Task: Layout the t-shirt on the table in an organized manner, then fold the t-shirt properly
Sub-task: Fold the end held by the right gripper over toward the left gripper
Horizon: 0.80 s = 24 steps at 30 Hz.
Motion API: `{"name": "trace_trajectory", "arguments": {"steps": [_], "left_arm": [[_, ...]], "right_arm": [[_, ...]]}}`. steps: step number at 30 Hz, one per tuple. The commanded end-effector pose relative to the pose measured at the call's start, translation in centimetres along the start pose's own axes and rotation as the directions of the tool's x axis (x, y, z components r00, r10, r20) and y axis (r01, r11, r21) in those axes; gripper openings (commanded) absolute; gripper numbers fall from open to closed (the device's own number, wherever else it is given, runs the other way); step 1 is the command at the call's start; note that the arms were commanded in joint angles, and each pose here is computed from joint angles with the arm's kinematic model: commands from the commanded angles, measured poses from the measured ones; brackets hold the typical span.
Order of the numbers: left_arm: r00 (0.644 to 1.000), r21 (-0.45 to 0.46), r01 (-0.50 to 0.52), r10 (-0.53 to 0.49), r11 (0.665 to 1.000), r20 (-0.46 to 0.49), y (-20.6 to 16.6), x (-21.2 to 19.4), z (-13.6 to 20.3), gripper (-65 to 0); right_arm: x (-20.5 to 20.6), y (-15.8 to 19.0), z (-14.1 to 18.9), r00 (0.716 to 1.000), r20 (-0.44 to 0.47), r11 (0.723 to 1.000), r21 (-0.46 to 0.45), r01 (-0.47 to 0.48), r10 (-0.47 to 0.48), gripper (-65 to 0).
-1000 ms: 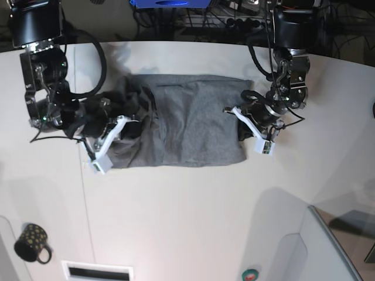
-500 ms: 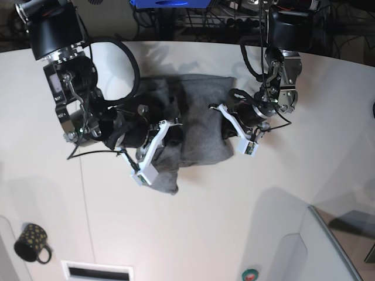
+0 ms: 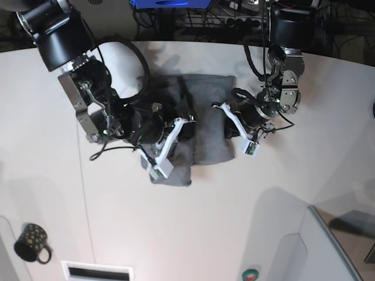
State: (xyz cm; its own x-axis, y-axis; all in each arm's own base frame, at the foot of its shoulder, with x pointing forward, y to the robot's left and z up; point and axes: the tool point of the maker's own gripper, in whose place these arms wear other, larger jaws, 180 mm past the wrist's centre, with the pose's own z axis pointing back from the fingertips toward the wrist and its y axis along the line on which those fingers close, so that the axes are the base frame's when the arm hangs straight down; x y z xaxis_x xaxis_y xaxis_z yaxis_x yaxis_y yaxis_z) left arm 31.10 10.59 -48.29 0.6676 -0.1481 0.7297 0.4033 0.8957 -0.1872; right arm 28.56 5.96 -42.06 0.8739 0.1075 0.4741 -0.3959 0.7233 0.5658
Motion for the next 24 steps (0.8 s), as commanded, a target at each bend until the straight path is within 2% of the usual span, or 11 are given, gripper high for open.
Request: {"name": "trace_trajectory", "arguments": {"steps": [1, 5, 9, 13, 18, 21, 24], "left_arm": [[0.999, -0.004, 0.006, -0.006, 1.0, 0.048, 0.1, 1.7, 0.1, -65.0], [0.999, -0.003, 0.006, -0.006, 1.0, 0.046, 0.2, 1.6, 0.1, -65.0], [0.999, 0.004, 0.01, -0.011, 1.0, 0.044, 0.7, 1.6, 0.3, -65.0], [0.999, 0.004, 0.012, -0.012, 1.0, 0.043, 0.7, 1.5, 0.3, -65.0], [0.999, 0.005, 0.012, -0.012, 1.0, 0.041, 0.7, 1.5, 0.3, -65.0], [0.999, 0.007, 0.017, -0.017, 1.0, 0.047, 0.8, 1.7, 0.4, -65.0], [0.999, 0.033, 0.048, -0.049, 0.998, 0.016, 2.3, 1.7, 1.3, -65.0]], "right_arm": [[1.1, 0.4, -0.1, 1.0, 0.025, 1.0, 0.016, -0.009, 0.008, -64.2], [0.2, 0.4, -1.4, 1.0, -0.008, 1.0, 0.005, -0.017, 0.017, -64.2], [0.0, -0.3, -2.1, 1.0, -0.015, 0.996, -0.083, 0.017, -0.019, -64.2], [0.0, 0.2, -2.5, 1.0, -0.022, 0.996, -0.092, -0.002, 0.0, -63.6], [-0.1, -0.2, -2.7, 0.998, -0.016, 0.988, -0.143, 0.063, -0.066, -63.2], [0.1, 0.1, -2.8, 0.997, -0.011, 0.987, -0.144, 0.07, -0.072, -55.1], [0.3, 0.2, -2.7, 0.998, -0.005, 0.988, -0.141, 0.068, -0.07, -37.4]]}}
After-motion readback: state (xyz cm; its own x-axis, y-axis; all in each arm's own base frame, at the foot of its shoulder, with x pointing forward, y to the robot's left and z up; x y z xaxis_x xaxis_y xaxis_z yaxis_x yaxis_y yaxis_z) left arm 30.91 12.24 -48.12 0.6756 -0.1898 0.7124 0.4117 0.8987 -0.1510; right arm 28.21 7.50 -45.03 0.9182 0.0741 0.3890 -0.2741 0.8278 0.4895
